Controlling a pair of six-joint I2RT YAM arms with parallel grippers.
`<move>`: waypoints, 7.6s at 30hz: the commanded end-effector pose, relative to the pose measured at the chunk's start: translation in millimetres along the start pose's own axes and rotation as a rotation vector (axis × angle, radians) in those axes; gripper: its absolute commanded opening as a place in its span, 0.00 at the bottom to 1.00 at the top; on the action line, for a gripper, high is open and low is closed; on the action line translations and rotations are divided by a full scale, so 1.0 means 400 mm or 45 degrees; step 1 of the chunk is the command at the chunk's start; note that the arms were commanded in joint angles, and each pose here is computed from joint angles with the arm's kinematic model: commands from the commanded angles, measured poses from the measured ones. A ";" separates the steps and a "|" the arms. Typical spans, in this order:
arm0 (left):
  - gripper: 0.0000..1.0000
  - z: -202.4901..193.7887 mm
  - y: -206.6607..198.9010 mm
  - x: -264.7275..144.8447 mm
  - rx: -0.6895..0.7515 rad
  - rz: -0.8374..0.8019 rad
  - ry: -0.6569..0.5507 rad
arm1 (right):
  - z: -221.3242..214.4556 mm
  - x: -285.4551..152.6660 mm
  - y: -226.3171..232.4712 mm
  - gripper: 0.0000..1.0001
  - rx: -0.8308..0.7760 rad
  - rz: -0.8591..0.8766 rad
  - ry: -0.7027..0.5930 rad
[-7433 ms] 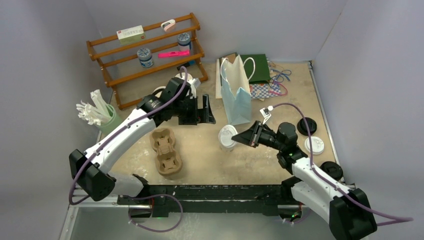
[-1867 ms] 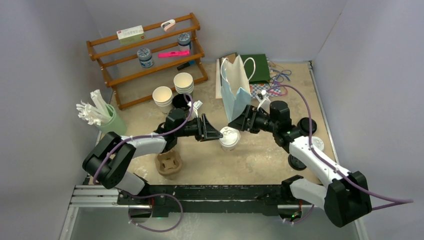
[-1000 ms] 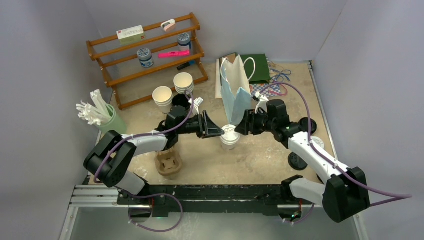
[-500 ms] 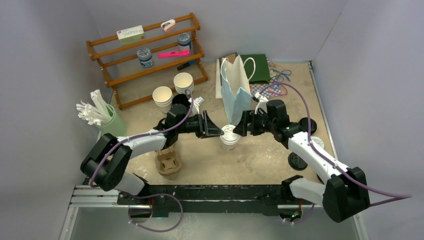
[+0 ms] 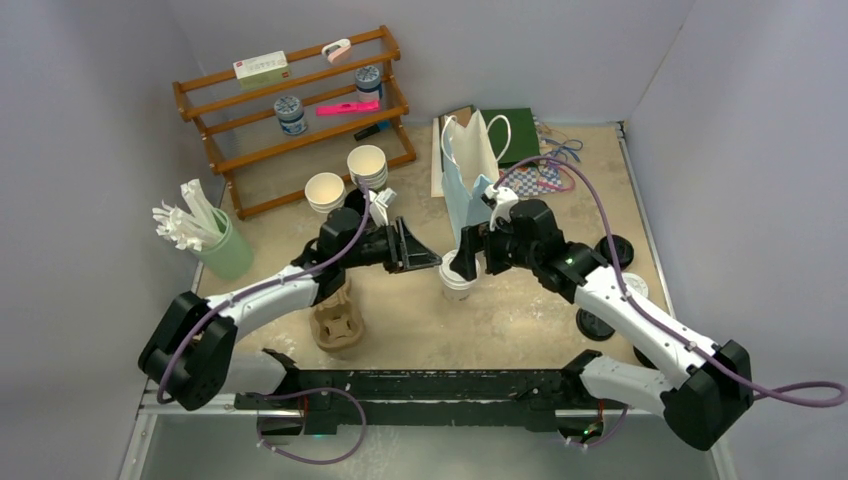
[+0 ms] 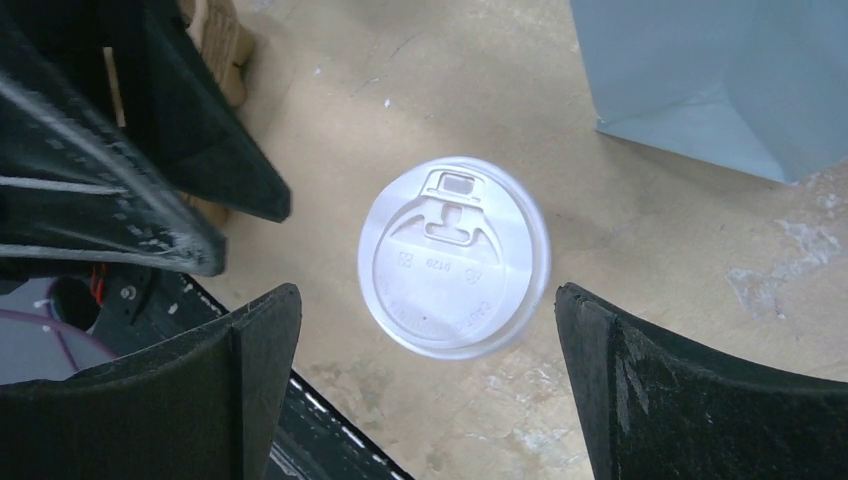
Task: Pack the takeout coffee
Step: Close the cup lid on the coffee cup.
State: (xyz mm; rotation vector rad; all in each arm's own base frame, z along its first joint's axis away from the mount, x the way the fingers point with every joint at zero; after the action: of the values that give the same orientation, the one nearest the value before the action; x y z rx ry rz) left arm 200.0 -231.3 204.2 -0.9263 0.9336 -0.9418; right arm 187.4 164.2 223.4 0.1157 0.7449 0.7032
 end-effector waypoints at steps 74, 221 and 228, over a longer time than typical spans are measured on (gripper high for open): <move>0.46 0.018 0.086 0.013 -0.097 0.120 0.013 | -0.030 0.086 0.075 0.81 -0.122 -0.441 0.219; 0.42 0.022 0.053 -0.010 -0.067 0.258 0.014 | -0.008 -0.041 0.193 0.99 0.676 -0.821 0.195; 0.41 0.009 0.056 -0.019 -0.073 0.233 0.016 | -0.008 -0.030 0.188 0.99 0.962 -1.107 0.223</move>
State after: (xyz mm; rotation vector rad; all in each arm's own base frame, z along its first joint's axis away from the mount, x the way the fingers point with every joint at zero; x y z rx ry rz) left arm 206.9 -217.6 172.2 -0.8418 1.1079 -0.7021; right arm 135.3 220.2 250.8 0.3250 1.0902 -0.1528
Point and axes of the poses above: each gripper's point midway between its finger pads, its own x axis out along the fingers, its own y axis along the line the jaws close on, z = x × y, the point moved 9 cm from there along -x, back along the fingers, and after that the axes turned 4 degrees about -x, right-handed, at the moved point
